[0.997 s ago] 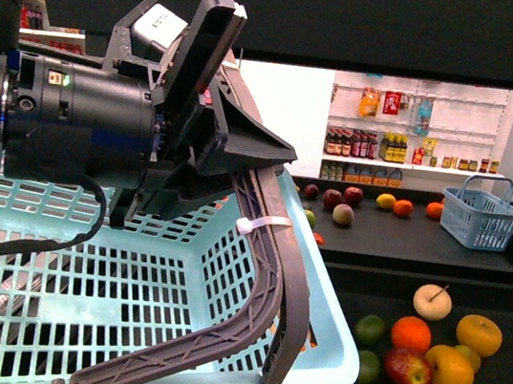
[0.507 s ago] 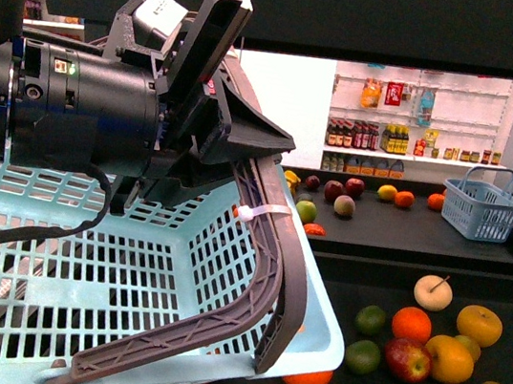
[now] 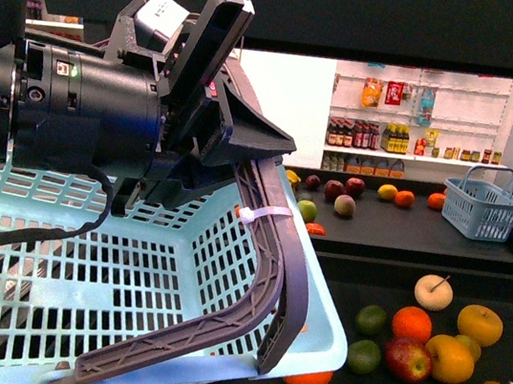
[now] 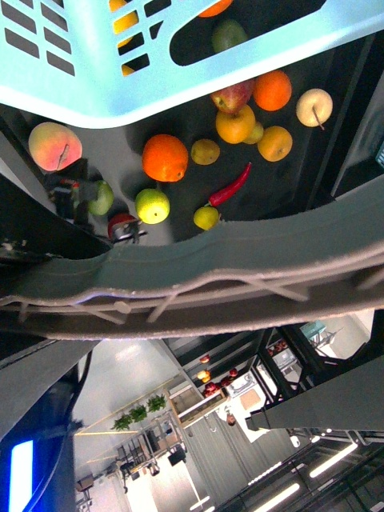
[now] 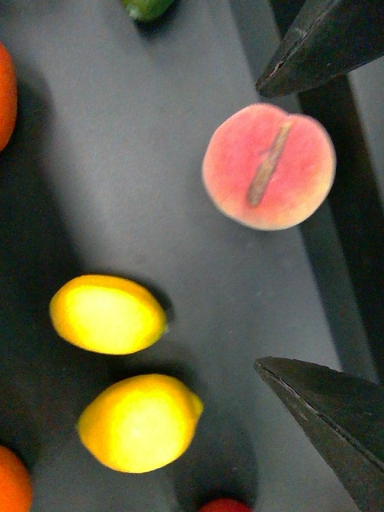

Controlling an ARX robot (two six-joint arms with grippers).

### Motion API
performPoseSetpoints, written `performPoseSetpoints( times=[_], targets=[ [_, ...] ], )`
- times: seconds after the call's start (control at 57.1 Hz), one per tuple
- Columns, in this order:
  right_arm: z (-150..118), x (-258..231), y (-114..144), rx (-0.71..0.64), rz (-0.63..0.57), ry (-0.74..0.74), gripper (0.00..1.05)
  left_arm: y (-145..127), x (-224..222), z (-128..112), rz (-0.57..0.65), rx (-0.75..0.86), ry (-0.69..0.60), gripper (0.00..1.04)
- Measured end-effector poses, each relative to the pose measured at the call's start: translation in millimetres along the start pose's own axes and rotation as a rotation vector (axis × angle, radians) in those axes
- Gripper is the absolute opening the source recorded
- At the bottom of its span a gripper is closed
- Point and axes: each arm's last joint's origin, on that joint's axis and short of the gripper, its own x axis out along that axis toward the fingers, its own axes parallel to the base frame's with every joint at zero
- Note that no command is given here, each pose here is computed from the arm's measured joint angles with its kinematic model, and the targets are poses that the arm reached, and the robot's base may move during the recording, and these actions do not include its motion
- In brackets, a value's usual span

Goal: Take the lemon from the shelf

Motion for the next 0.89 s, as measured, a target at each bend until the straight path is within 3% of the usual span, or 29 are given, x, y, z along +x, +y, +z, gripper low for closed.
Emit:
performPoseSetpoints(
  times=[0.49, 0.892],
  targets=[
    [21.6, 115.9, 50.2, 0.107, 0.020, 0.022, 0.97, 0.1, 0.1, -0.1, 0.000, 0.000, 0.000, 0.11],
    [18.7, 147.5, 56.1, 0.106, -0.004, 0.049, 0.97, 0.1, 0.1, -0.1, 0.000, 0.000, 0.000, 0.11]
  ],
)
